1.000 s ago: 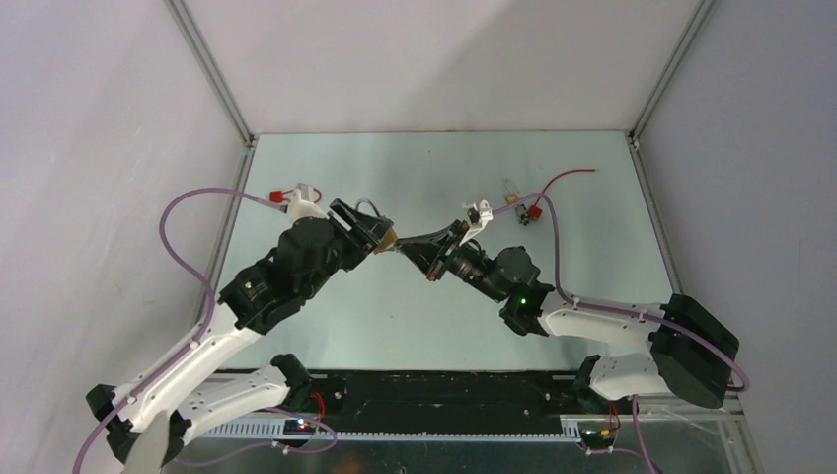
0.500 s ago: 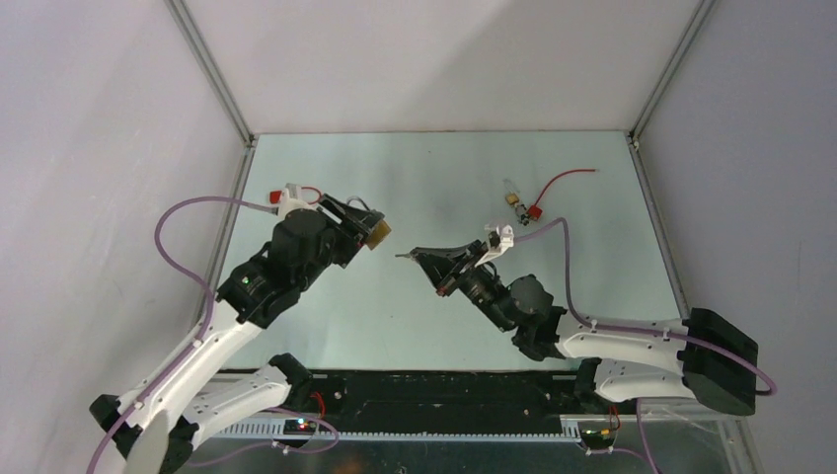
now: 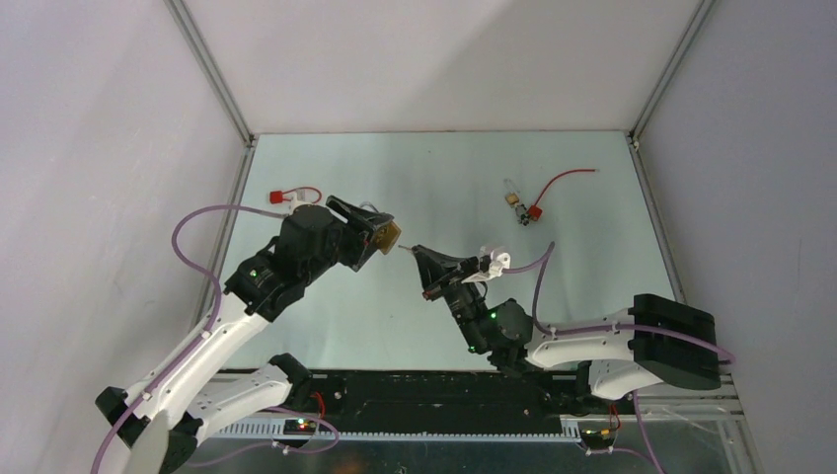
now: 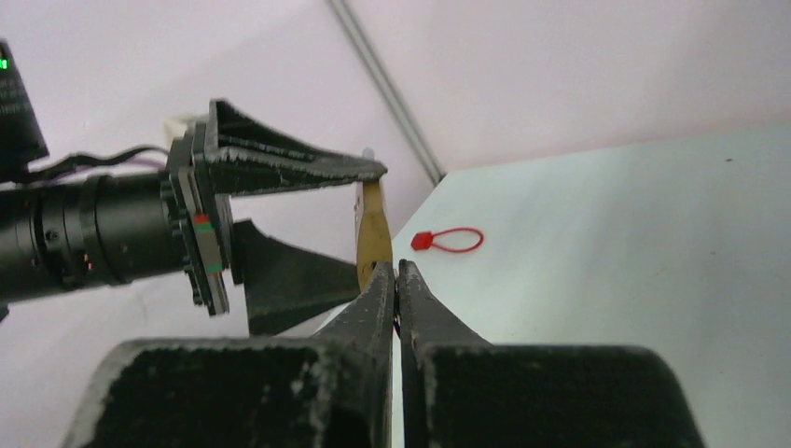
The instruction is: Unlock with the key
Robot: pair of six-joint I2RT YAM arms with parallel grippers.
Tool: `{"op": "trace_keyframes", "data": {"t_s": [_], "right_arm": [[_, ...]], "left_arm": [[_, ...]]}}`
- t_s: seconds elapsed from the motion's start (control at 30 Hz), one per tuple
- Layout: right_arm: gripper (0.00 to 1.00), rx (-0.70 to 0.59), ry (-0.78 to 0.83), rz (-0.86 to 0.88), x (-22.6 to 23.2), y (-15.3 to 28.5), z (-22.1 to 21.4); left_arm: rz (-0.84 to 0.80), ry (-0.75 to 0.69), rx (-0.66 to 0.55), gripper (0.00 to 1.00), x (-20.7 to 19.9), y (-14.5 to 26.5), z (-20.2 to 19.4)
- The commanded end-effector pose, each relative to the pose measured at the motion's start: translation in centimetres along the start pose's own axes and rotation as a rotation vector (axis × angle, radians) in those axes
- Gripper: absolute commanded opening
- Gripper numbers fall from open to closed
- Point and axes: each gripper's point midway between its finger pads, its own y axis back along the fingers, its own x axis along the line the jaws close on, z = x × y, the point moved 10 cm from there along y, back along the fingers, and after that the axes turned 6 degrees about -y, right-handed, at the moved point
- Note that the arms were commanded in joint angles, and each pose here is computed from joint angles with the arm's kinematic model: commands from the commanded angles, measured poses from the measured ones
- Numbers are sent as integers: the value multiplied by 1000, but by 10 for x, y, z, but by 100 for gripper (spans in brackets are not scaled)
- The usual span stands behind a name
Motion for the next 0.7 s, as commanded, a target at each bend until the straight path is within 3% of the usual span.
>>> {"op": "trace_keyframes", "data": {"t_s": [0.0,0.67], "right_arm": [[0,-165,-74,-91,15,-12,30],[0,-133,-73,-92,24,-13,24]], "left_arm": [[-203,97,-38,0,-42,24,15],[-249,138,-51,0,-50,28,18]]}}
